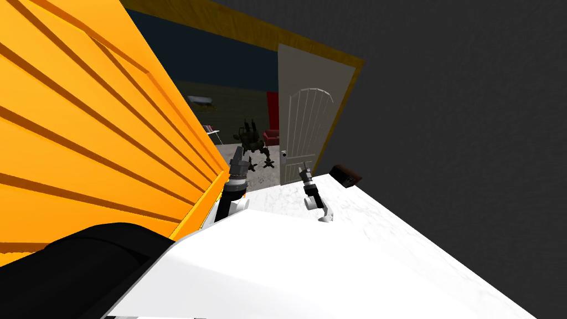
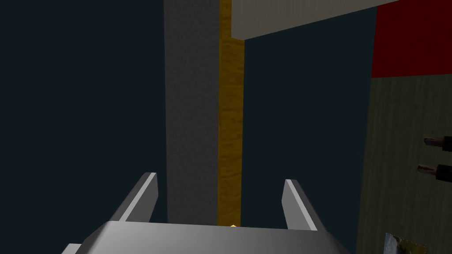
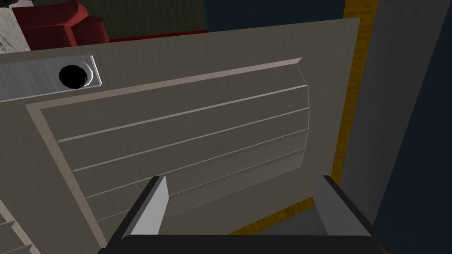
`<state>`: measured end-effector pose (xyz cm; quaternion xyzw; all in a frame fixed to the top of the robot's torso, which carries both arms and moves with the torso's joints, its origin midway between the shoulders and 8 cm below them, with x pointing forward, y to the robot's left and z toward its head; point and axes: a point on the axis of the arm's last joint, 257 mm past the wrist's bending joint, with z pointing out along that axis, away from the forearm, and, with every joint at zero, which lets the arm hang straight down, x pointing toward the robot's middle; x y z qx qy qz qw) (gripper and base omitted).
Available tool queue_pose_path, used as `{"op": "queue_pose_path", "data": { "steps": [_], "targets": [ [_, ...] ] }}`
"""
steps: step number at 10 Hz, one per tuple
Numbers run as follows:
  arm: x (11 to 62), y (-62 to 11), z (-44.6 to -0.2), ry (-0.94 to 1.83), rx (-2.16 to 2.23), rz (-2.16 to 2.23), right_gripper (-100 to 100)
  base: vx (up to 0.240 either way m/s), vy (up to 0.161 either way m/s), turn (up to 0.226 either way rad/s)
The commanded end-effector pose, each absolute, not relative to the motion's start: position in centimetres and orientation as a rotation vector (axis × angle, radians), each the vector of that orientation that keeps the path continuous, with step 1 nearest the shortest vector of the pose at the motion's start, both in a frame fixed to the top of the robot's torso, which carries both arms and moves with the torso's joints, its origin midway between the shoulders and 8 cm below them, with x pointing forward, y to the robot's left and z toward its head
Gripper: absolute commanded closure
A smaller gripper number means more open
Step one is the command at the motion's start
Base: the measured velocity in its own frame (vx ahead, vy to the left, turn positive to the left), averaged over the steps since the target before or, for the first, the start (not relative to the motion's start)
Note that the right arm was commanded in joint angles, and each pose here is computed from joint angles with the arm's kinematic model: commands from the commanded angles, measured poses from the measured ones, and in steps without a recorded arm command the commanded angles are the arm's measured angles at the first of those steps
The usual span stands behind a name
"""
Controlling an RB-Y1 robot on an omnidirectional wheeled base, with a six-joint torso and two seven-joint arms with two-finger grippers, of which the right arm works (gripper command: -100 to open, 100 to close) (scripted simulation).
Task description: Pull the door open
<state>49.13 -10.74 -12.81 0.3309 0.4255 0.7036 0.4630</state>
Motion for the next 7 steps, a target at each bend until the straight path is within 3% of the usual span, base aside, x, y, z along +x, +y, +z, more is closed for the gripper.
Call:
{"op": "queue_pose_path", "data": {
  "steps": [1, 7],
  "targets": [
    [49.7, -9.6, -14.0, 1.084, 0.821, 1.741, -100, 0.083, 0.061, -0.09],
    [51.1, -6.2, -18.1, 1.227, 0.841, 1.759, -100, 0.087, 0.066, -0.087]
  ]
}}
